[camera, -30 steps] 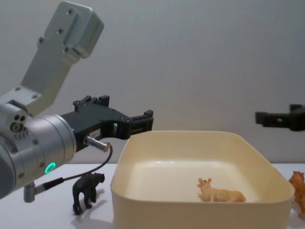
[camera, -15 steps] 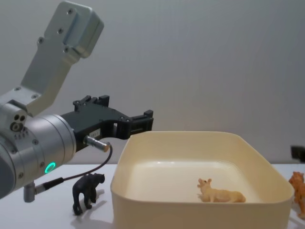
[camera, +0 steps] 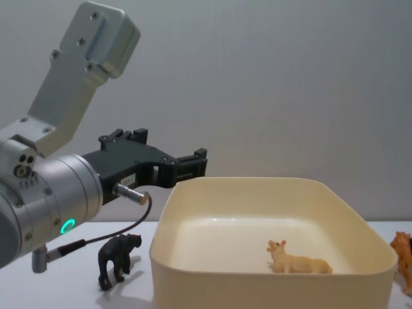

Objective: Pick up the toy alternately with two hands and place it into the central storage box.

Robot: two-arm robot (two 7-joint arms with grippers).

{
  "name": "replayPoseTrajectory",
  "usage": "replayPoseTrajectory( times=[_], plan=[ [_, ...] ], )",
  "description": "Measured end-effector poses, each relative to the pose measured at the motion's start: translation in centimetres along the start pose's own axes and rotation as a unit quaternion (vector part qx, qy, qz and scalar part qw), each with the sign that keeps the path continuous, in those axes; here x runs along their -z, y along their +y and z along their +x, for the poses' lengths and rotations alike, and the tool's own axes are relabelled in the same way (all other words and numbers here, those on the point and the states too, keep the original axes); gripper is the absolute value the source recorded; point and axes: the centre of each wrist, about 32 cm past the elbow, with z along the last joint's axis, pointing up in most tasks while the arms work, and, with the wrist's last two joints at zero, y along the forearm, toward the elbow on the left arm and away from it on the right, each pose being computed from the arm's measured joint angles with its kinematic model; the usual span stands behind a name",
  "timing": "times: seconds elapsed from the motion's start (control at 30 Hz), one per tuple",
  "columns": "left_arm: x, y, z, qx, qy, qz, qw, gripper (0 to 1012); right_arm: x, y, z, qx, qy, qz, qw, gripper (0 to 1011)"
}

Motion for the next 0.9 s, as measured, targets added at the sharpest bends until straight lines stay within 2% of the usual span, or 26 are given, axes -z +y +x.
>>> replayPoseTrajectory(
  times=[0.27, 0.9],
  plan=[
    [0.00, 0.00, 0.00, 0.000, 0.000, 0.000, 1.0000, 1002, 0.5, 0.8, -0.3, -0.001, 0.003, -0.012, 0.9999, 1001],
    [0.00, 0.00, 0.00, 0.000, 0.000, 0.000, 1.0000, 1002, 1.3, 4.1, -1.0, 0.008, -0.001, -0.030, 0.9995, 1001]
  ],
)
